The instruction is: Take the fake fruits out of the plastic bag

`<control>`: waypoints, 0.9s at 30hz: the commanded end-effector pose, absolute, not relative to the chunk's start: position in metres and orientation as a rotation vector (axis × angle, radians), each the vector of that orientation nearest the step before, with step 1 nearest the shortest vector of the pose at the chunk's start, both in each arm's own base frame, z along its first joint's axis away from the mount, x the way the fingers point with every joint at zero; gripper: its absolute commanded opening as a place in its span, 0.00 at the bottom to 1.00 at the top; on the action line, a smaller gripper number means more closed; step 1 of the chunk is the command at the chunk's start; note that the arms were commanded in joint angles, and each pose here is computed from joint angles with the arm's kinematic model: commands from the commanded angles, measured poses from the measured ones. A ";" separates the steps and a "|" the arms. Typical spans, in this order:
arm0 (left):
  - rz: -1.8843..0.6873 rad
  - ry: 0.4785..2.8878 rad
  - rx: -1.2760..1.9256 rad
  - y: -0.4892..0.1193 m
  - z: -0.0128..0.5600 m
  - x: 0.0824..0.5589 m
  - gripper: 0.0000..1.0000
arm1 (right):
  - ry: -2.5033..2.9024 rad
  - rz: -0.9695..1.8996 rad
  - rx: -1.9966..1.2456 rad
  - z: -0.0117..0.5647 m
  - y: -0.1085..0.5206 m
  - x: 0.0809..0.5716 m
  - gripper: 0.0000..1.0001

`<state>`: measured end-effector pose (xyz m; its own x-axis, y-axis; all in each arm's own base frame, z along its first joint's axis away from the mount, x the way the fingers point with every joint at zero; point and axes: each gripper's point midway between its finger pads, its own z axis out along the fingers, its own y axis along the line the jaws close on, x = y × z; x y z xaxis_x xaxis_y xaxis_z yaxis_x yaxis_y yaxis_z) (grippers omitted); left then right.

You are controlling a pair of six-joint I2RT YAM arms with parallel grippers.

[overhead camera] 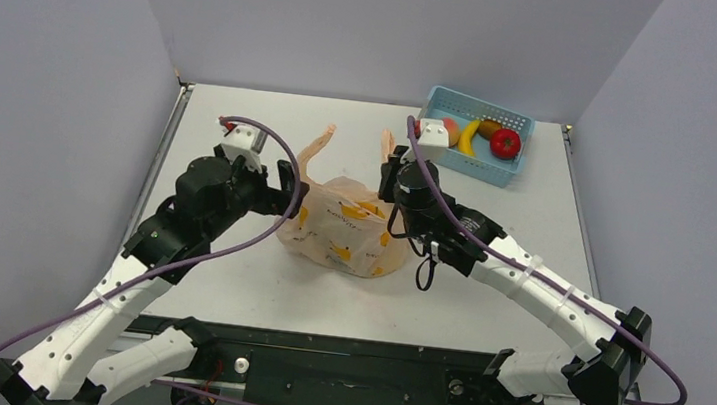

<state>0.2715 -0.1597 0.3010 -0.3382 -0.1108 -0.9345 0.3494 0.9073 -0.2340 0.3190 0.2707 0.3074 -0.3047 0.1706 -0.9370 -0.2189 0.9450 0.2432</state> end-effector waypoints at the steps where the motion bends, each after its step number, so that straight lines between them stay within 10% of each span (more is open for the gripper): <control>1: -0.623 1.863 0.027 -0.151 0.340 0.243 0.97 | 1.824 0.532 0.011 0.321 0.283 0.317 0.00; 27: -0.516 2.066 0.303 -0.196 0.357 0.311 0.97 | 1.828 0.599 -0.122 0.335 0.275 0.291 0.00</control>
